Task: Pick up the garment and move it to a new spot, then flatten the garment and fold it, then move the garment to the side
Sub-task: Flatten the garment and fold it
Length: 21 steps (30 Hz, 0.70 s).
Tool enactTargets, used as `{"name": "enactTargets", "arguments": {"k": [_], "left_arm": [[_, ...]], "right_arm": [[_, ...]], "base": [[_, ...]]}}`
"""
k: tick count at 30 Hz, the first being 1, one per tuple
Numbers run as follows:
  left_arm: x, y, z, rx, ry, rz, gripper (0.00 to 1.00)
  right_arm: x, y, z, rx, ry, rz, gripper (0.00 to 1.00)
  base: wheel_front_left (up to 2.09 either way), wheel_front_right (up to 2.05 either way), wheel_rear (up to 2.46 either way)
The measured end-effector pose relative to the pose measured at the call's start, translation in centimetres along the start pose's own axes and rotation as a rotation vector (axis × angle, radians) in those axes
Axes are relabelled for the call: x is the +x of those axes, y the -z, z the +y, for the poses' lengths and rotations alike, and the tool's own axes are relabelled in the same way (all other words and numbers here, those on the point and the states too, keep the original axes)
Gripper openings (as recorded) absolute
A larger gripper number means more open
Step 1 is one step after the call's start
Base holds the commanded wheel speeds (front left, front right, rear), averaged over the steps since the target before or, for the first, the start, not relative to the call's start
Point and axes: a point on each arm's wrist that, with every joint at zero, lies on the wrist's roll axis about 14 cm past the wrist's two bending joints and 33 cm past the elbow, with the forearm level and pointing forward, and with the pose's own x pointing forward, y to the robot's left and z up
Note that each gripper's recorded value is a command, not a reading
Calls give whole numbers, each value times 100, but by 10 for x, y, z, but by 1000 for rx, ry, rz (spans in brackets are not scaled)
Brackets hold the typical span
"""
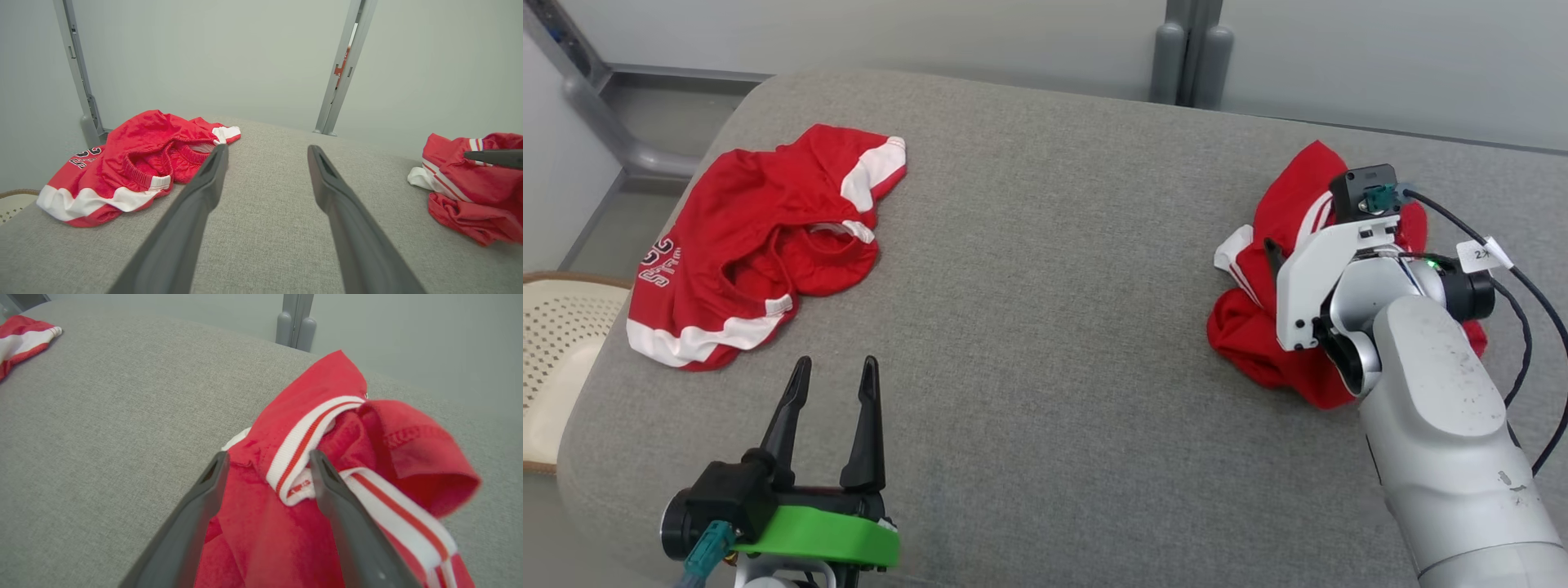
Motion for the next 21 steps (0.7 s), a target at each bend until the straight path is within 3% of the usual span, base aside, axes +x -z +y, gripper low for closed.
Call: {"name": "enactTargets", "arguments": {"k": [4, 11, 12, 14, 21], "left_arm": [[-4, 2, 7, 4, -24, 11, 100], [-6, 6, 10, -1, -38, 23, 100], [-7, 6, 10, -2, -38, 22, 100], [-7, 5, 10, -8, -38, 21, 100], [-9, 4, 9, -11, -36, 15, 100]], "right_arm": [[9, 16, -3, 29, 13, 86, 100], [15, 16, 2, 51, -2, 110, 100], [15, 16, 4, 61, -12, 110, 60], [15, 16, 11, 66, -31, 112, 0], [12, -4, 28, 58, -82, 15, 0]], "base": [[0, 0, 0], [0, 0, 0], [0, 0, 0], [0, 0, 0], [0, 0, 0]]}}
